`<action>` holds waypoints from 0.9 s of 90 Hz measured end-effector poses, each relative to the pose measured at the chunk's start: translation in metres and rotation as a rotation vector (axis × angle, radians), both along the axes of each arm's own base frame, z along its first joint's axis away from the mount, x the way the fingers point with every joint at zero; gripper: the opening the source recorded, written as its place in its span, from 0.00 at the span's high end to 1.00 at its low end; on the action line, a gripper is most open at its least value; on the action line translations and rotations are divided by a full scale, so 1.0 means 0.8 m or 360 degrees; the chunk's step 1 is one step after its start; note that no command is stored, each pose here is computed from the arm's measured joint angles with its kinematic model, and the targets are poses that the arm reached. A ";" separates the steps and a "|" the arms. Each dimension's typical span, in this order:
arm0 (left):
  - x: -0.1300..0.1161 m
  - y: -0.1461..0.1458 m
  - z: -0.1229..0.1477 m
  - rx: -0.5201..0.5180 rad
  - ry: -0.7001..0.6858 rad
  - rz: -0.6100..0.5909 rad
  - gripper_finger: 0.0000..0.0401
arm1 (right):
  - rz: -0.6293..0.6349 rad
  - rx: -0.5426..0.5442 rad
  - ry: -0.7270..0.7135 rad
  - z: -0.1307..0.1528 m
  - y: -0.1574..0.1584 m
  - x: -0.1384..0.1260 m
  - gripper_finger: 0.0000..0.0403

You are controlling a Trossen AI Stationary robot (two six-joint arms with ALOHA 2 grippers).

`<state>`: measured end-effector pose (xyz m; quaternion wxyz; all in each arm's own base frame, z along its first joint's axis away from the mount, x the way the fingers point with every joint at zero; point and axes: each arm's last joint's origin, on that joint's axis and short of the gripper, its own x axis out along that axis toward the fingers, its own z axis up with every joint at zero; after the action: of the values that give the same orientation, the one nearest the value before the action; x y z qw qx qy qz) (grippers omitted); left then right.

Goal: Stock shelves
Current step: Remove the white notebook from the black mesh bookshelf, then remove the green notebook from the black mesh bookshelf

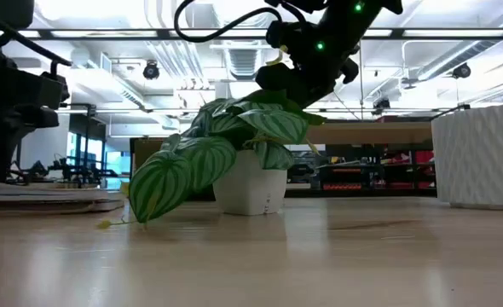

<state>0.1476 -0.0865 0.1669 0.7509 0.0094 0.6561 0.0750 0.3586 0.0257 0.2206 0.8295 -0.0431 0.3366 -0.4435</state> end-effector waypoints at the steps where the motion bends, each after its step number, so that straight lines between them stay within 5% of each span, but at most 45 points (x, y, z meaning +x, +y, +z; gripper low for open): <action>1: 0.000 0.000 0.000 0.0001 0.0003 0.0007 0.75 | 0.0000 0.0000 0.0000 0.000 0.000 0.000 0.93; 24: -0.015 0.012 0.001 0.0188 0.0130 0.0186 0.75 | 0.0000 0.0000 -0.0001 0.000 0.000 0.000 0.94; 40: -0.012 0.015 0.002 0.0352 -0.0006 0.0220 0.74 | 0.0002 0.0001 -0.0017 0.001 0.000 0.001 0.93; 69: 0.006 0.004 0.003 0.0209 -0.0201 0.0074 0.74 | 0.0010 -0.0003 -0.0020 0.001 0.000 0.002 0.94; 81: 0.021 0.000 0.020 0.0304 -0.0379 0.0008 0.75 | 0.0010 -0.0002 -0.0025 0.001 0.000 0.002 0.94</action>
<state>0.1642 -0.0868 0.1826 0.8189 0.0702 0.5523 0.1395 0.3605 0.0260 0.2217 0.8336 -0.0411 0.3296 -0.4414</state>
